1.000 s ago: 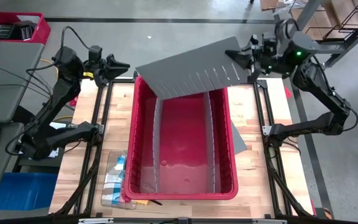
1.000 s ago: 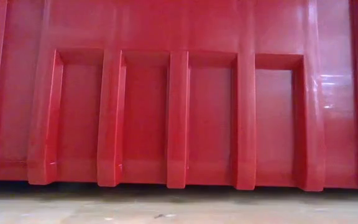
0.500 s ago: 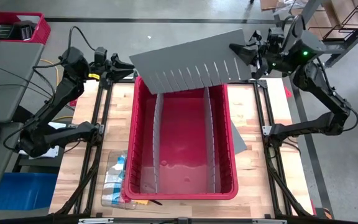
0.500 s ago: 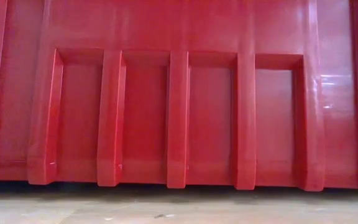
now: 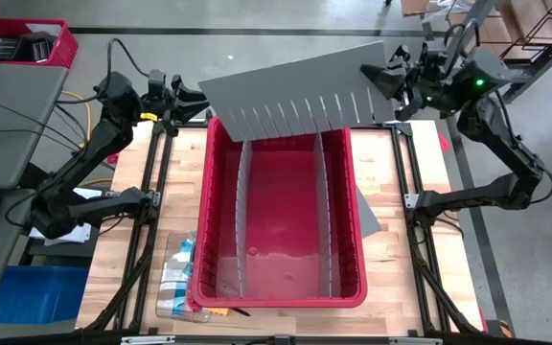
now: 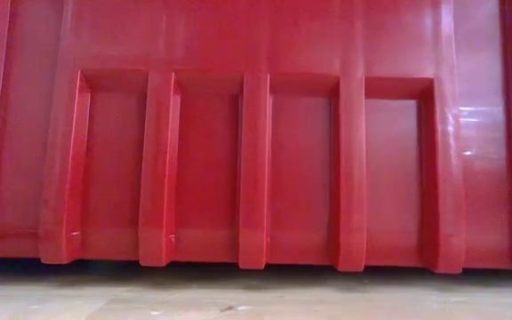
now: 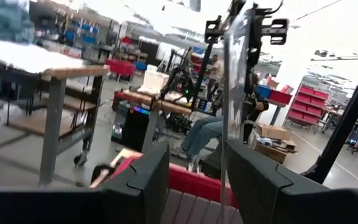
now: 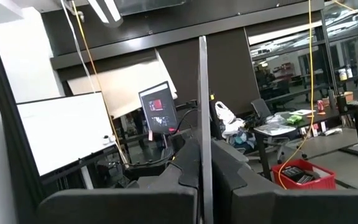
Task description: Sort Items/Unsort Items
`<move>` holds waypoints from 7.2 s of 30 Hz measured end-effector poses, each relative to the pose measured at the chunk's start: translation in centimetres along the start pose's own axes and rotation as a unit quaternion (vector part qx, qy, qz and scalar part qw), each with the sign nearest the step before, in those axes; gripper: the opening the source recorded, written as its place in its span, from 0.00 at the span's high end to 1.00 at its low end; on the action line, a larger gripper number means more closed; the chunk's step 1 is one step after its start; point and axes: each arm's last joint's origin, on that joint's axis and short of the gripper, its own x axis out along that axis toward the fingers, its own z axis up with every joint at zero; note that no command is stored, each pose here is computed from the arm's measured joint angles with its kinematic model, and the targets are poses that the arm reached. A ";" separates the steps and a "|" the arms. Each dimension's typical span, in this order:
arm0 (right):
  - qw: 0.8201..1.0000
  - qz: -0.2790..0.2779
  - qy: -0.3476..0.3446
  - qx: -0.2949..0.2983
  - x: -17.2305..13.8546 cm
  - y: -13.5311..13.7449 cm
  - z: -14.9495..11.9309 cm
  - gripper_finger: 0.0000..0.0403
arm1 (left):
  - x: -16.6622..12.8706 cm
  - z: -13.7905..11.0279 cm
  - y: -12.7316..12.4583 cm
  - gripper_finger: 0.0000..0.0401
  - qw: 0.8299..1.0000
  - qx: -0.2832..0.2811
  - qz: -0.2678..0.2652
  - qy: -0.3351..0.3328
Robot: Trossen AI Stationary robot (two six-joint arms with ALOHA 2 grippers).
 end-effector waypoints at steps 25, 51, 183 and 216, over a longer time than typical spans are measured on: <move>1.000 0.022 0.003 0.010 -0.2 0.2 0.1 1.00 | 0.3 0.1 -0.2 0.62 0.994 -0.041 -0.094 0.025; 0.999 0.033 -0.025 0.000 -0.4 0.5 0.7 1.00 | -0.8 0.2 0.0 0.62 0.993 -0.066 -0.084 0.041; 0.898 -0.147 0.410 -0.061 1.4 -4.8 -9.8 1.00 | 0.0 -1.4 2.5 1.00 0.992 0.065 -0.008 0.109; 0.878 -0.116 0.460 -0.071 1.7 -2.8 -11.4 1.00 | -0.3 -3.7 -0.9 1.00 0.969 0.129 0.029 0.208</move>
